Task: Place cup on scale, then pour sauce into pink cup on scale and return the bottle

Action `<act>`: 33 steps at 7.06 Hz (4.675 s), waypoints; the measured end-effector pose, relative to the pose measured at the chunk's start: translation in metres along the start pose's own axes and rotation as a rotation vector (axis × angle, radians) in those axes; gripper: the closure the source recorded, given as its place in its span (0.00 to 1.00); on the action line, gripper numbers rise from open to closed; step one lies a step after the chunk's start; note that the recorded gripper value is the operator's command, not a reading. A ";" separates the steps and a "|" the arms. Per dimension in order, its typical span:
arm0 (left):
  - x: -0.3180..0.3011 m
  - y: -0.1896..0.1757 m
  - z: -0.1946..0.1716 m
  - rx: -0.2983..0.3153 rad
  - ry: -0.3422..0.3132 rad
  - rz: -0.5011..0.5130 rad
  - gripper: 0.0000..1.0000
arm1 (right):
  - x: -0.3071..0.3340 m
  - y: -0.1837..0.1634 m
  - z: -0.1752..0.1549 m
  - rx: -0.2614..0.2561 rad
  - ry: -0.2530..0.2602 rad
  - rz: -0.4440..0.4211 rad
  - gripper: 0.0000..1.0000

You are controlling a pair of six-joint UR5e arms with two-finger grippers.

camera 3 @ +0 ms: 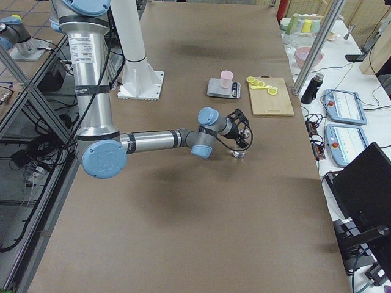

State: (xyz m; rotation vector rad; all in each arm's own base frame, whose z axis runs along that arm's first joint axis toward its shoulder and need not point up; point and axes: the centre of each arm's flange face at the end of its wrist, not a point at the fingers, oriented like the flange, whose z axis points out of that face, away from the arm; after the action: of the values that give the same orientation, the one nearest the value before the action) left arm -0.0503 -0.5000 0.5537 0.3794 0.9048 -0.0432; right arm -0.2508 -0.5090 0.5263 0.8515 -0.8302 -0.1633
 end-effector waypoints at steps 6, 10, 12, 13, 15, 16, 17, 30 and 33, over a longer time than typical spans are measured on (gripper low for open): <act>0.001 0.000 0.000 0.001 0.000 0.000 0.03 | 0.020 0.027 -0.013 -0.005 0.009 0.008 0.00; 0.002 -0.001 -0.001 0.003 0.001 0.002 0.03 | 0.035 0.062 -0.053 -0.008 -0.003 0.029 0.00; 0.001 0.000 -0.001 0.002 0.001 0.002 0.03 | 0.061 0.073 -0.085 -0.058 -0.029 0.069 0.00; 0.001 -0.001 -0.001 0.002 0.001 0.002 0.03 | 0.089 0.069 -0.103 -0.089 -0.042 0.113 0.00; -0.006 -0.003 -0.004 0.008 -0.006 -0.001 0.03 | 0.141 0.051 -0.133 -0.143 -0.028 0.190 0.00; -0.014 -0.004 -0.006 0.010 -0.012 -0.005 0.03 | 0.160 0.040 -0.137 -0.181 -0.003 0.201 0.00; -0.025 -0.004 -0.008 0.011 -0.017 0.000 0.03 | 0.175 0.022 -0.136 -0.227 0.020 0.219 0.00; -0.054 -0.025 -0.047 -0.119 -0.063 0.115 0.03 | 0.281 -0.055 -0.190 -0.553 0.091 0.464 0.00; -0.053 -0.024 -0.049 -0.117 -0.062 0.118 0.03 | 0.283 -0.047 -0.189 -0.568 0.106 0.467 0.00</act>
State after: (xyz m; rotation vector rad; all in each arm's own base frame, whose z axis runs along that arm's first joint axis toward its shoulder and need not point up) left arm -0.1248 -0.5128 0.5602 0.3198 0.8181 0.1057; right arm 0.0847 -0.5517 0.5869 0.1218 -0.8049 0.0603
